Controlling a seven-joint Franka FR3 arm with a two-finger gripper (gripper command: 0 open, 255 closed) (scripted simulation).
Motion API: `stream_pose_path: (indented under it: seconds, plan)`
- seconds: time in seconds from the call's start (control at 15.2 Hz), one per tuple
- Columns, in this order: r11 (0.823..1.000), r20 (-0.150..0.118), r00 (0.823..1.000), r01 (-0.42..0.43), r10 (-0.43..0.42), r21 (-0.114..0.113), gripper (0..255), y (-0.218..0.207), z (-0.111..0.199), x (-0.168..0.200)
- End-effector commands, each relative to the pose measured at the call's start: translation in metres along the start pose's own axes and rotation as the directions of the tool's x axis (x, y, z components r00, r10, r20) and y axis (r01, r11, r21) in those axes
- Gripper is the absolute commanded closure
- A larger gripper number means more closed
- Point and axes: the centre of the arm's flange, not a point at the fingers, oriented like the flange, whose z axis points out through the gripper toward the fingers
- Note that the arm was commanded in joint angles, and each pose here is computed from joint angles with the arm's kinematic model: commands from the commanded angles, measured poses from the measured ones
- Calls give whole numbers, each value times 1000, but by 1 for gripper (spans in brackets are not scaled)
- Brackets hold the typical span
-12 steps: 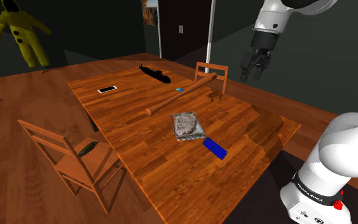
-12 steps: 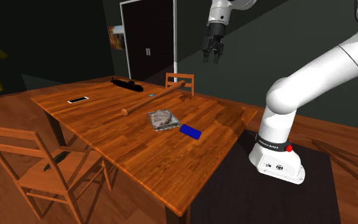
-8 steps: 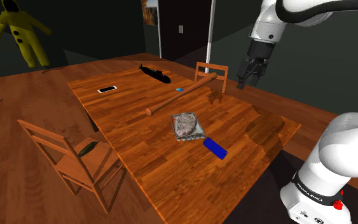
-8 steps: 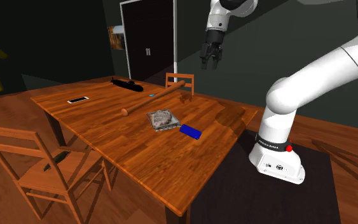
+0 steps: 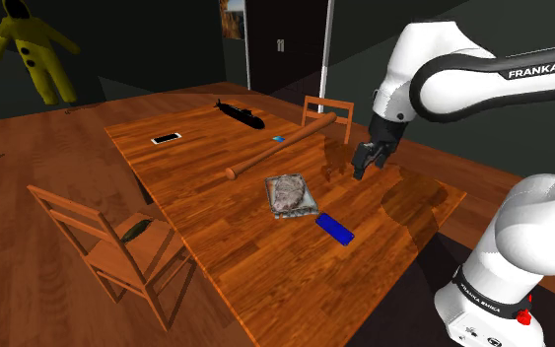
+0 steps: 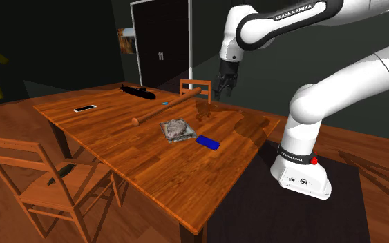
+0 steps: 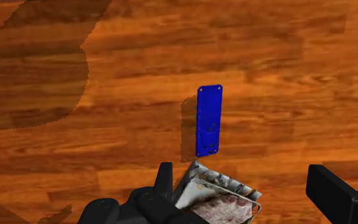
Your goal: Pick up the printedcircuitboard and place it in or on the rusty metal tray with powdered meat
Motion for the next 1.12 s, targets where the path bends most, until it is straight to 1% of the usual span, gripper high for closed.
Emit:
stream_pose_path:
  seconds: [0.0,0.46,0.92,0.99,1.06]
  plan:
    - [1000,-27,1000,3,-4,-31,0,-11,27,-6]
    - [990,-107,994,7,-22,-141,0,-41,121,-23]
    - [968,-183,982,2,-50,-249,0,-60,218,-32]
    - [966,-190,980,1,-53,-259,0,-61,228,-33]
    - [966,-190,980,1,-53,-259,0,-60,233,-32]
